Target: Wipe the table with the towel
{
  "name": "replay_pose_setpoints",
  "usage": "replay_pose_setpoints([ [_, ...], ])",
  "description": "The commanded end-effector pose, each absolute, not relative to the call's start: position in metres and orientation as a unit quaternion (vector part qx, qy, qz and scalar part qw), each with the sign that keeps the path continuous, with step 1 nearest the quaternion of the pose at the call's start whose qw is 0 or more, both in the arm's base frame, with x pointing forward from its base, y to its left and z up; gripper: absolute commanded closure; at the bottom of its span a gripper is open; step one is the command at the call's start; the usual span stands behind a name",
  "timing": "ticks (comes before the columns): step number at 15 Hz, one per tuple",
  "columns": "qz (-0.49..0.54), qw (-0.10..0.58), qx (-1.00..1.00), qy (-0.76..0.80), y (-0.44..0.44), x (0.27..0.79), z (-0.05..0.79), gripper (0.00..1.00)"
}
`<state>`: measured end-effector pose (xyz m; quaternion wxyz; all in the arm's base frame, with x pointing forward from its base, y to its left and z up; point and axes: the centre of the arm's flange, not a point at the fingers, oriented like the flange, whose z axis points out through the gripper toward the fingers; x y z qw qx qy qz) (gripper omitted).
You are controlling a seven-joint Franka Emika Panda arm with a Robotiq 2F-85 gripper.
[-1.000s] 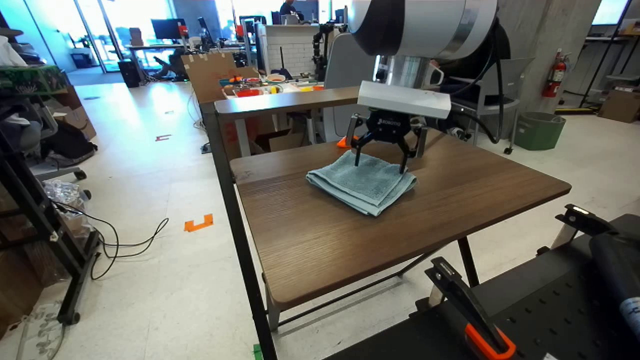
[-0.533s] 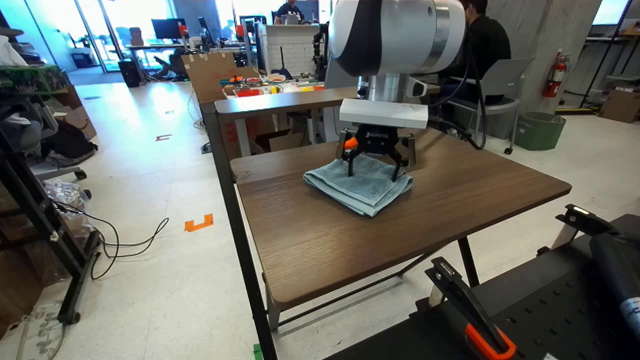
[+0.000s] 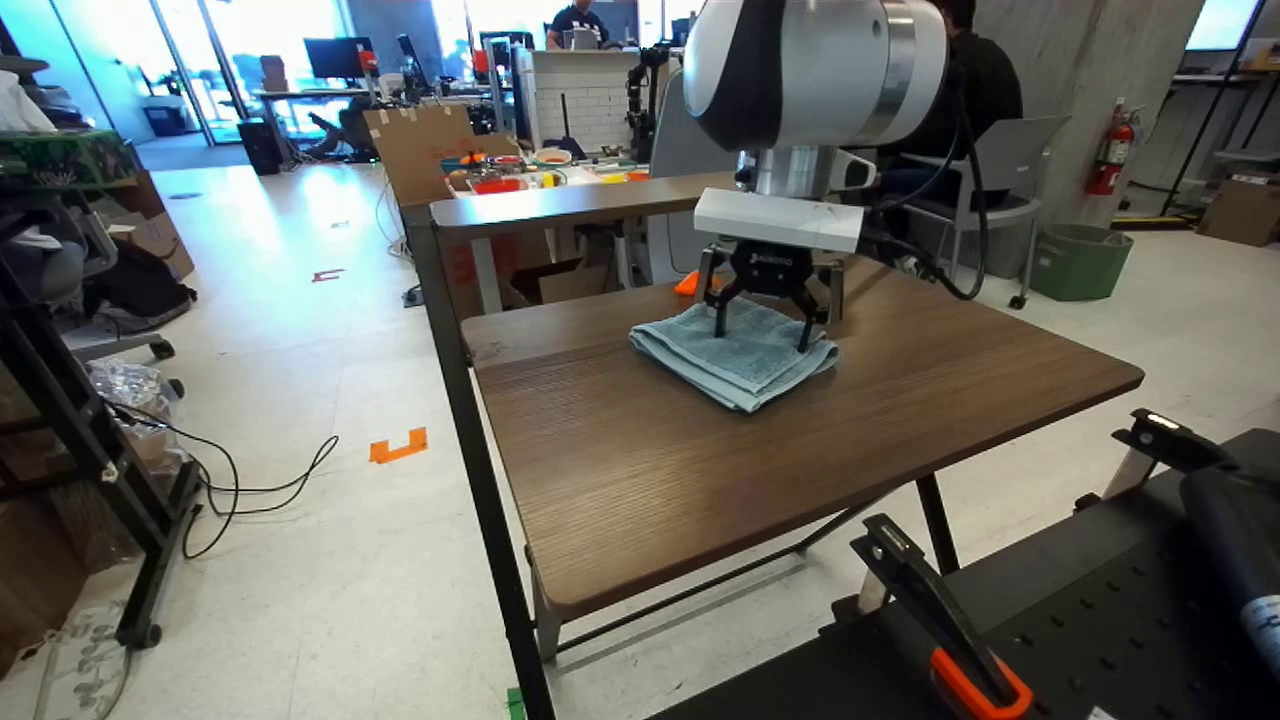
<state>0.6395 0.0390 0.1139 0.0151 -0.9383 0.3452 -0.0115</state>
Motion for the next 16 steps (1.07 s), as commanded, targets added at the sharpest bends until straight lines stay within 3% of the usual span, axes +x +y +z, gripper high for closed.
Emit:
replay_pose_setpoints([
  [1, -0.016, 0.004, -0.919, 0.395, 0.014, 0.656, 0.096, 0.0],
  [10, -0.022, 0.01, -0.915, 0.402, 0.009, 0.652, 0.111, 0.0],
  [16, 0.085, -0.007, -0.95, 0.3, 0.078, 0.633, 0.099, 0.0],
])
